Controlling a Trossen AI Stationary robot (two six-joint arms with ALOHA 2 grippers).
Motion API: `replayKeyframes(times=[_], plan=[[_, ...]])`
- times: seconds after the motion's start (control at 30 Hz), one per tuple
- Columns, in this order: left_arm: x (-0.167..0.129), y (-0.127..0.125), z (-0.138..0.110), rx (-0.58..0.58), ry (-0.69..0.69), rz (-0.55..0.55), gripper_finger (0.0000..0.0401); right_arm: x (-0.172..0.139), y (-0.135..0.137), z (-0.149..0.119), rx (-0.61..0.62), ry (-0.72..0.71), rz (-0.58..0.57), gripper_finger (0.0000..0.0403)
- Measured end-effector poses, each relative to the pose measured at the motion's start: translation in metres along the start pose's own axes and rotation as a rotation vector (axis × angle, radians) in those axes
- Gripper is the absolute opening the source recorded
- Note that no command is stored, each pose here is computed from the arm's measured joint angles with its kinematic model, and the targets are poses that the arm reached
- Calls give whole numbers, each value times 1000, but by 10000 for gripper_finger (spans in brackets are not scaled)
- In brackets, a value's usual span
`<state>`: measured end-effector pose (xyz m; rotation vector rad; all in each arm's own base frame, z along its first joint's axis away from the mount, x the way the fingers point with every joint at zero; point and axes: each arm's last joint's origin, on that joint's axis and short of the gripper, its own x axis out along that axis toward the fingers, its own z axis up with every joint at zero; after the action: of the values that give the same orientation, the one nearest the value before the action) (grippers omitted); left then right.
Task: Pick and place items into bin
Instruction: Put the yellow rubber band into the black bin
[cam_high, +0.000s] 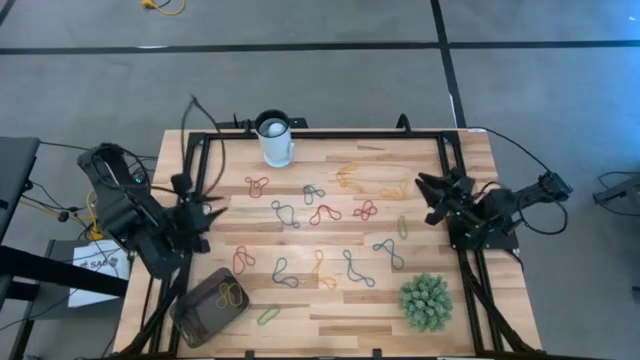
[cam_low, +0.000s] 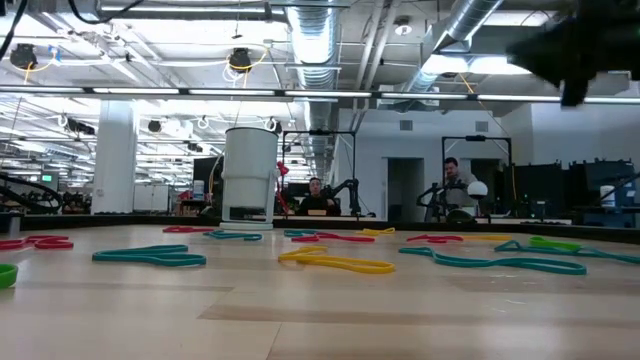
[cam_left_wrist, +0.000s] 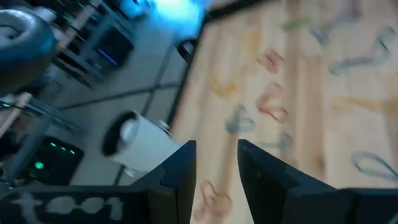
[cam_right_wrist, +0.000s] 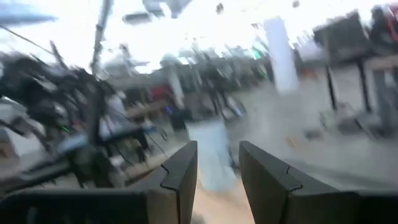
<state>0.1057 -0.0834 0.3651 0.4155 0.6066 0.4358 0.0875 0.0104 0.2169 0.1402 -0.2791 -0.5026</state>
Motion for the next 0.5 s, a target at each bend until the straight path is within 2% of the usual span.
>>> replayKeyframes(times=[0.1,0.2,0.37,0.43,0.5], plan=[[0,12,-2,-45,-18,29,107,11,6,17,-86,29,-16,113],[3,23,-5,-107,30,20,107,31,17,39,-188,108,-62,113],[11,31,-12,-187,221,-90,107,78,43,47,-507,443,-133,113],[15,26,-17,-215,299,-168,107,95,47,48,-573,622,-175,113],[21,19,-22,-229,327,-195,107,109,47,44,-593,852,-172,113]])
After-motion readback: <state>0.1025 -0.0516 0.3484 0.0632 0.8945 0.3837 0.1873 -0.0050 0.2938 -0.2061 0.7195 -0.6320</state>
